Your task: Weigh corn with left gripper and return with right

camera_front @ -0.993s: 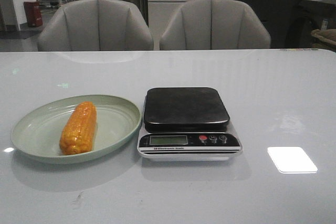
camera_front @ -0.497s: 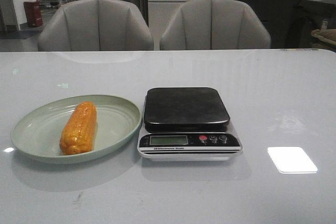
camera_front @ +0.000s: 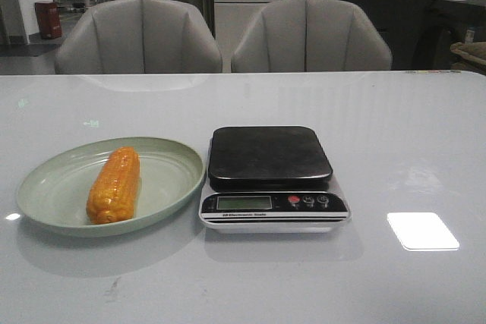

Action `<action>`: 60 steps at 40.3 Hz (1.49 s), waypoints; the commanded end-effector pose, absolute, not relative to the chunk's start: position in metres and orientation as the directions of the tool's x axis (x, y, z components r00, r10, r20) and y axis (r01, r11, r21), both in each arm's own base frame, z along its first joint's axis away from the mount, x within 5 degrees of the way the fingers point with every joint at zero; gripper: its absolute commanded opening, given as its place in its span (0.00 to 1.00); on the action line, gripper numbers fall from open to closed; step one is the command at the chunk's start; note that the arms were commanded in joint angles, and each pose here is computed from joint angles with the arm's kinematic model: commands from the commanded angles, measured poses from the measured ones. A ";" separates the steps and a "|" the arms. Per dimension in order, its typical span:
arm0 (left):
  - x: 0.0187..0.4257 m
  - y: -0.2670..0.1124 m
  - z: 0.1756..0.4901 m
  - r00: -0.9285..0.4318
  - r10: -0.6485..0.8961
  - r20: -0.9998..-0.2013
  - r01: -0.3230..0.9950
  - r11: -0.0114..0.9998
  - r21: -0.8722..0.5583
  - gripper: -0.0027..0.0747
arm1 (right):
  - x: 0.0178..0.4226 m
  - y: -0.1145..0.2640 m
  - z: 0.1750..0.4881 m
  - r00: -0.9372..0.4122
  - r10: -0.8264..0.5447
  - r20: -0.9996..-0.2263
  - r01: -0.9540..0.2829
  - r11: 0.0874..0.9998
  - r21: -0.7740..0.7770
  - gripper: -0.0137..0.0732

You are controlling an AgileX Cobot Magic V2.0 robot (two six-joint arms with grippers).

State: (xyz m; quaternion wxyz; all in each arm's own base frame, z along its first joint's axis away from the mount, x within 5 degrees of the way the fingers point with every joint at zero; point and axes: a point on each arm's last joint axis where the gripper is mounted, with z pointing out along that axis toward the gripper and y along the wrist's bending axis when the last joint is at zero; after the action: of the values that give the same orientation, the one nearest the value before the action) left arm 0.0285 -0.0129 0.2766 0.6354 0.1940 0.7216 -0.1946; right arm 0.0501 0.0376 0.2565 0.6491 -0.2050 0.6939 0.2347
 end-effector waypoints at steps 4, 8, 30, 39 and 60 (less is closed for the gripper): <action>0.038 -0.014 0.276 0.014 -0.049 -0.999 0.399 0.916 -0.040 0.19 | 0.050 0.036 0.273 0.021 0.069 -0.997 -0.583 0.811 0.044 0.36; 0.044 -0.012 0.268 0.079 -0.070 -0.994 0.293 0.955 -0.044 0.19 | 0.050 0.036 0.273 0.021 0.069 -0.997 -0.583 0.811 0.044 0.36; 0.053 0.000 0.218 0.163 -0.112 -0.980 0.020 0.994 -0.111 0.19 | 0.050 0.036 0.273 0.021 0.069 -0.997 -0.583 0.811 0.044 0.36; 0.053 0.000 0.218 0.168 -0.108 -0.980 0.018 0.994 -0.106 0.19 | 0.050 0.036 0.273 0.019 0.067 -0.998 -0.583 0.811 0.044 0.36; 0.053 0.000 0.218 0.168 -0.108 -0.980 0.018 0.994 -0.106 0.19 | 0.050 0.036 0.273 0.018 0.067 -0.998 -0.583 0.811 0.044 0.36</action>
State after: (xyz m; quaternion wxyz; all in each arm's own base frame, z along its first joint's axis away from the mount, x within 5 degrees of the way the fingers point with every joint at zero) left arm 0.0561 0.0003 0.2090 0.7276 -0.0369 0.6841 -0.0359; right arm 0.0501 0.0376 0.2565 0.6491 -0.2050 0.6939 0.2347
